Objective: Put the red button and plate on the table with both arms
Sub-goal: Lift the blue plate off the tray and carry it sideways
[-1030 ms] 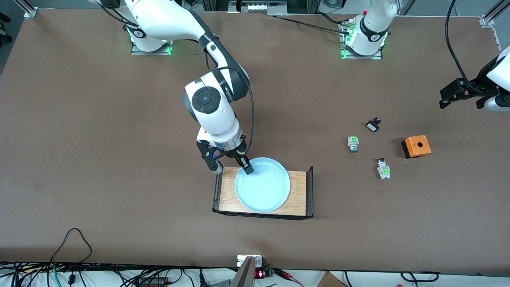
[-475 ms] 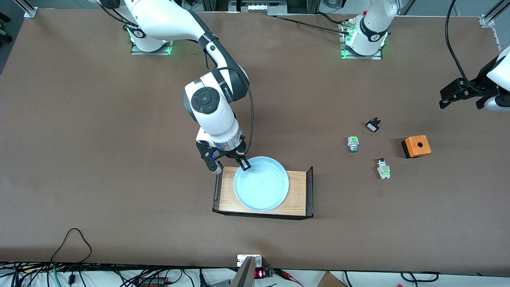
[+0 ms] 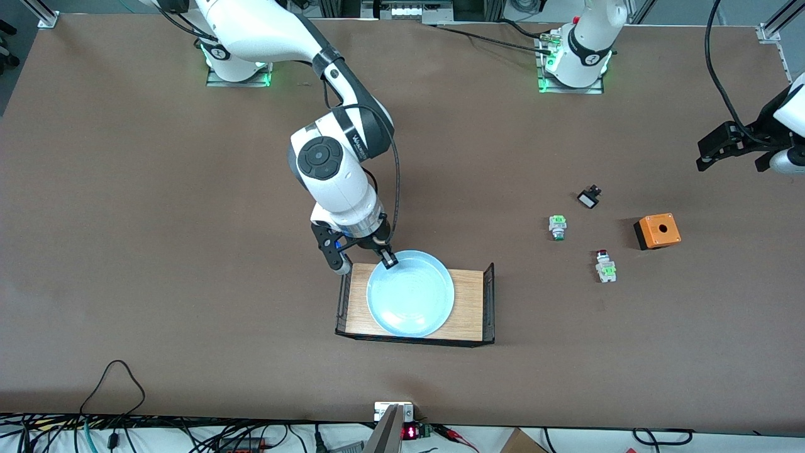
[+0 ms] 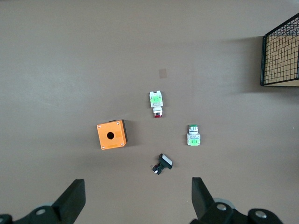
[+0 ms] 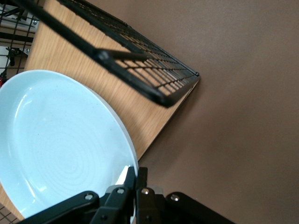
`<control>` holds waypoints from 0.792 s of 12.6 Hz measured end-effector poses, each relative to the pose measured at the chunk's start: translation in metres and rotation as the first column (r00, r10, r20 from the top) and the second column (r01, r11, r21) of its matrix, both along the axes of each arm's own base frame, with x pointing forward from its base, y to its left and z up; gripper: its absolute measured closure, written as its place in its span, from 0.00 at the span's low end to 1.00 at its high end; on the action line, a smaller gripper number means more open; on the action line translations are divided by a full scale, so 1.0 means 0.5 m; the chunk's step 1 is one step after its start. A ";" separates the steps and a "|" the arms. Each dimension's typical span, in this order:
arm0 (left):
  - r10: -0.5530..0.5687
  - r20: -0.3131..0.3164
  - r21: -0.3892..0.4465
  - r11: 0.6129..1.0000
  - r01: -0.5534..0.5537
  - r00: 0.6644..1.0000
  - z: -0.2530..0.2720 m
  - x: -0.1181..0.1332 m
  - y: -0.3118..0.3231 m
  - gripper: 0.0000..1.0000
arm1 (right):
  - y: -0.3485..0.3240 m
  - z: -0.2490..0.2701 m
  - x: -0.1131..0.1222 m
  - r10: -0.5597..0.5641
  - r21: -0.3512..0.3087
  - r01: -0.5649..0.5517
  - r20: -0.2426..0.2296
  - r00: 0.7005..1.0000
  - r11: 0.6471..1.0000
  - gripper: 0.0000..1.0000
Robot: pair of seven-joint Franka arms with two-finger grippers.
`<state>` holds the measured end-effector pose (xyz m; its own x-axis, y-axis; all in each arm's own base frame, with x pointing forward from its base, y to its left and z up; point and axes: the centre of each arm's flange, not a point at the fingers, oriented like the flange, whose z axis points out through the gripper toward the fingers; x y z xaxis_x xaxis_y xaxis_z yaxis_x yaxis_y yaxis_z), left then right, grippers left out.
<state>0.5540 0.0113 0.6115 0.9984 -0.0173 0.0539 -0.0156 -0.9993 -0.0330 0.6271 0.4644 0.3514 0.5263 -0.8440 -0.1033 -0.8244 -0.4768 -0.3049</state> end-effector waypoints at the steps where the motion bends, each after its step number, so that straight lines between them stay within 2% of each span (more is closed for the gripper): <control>1: -0.001 0.000 0.000 1.000 0.001 1.000 0.000 0.000 -0.001 0.00 | 0.004 0.014 -0.002 0.003 0.007 -0.003 0.008 1.000 1.000 0.98; 4: -0.009 0.000 0.000 1.000 0.009 1.000 0.000 0.000 -0.010 0.00 | 0.002 0.096 -0.006 -0.004 0.057 0.003 0.030 1.000 0.998 0.98; 6: -0.016 0.000 0.000 1.000 0.016 1.000 0.000 0.000 -0.018 0.00 | -0.020 0.154 -0.006 0.007 0.064 -0.009 0.041 0.999 0.998 0.98; 10: -0.019 -0.001 0.000 1.000 0.019 1.000 0.000 0.000 -0.021 0.00 | -0.152 0.261 0.007 0.212 -0.021 -0.212 -0.018 0.977 0.977 0.98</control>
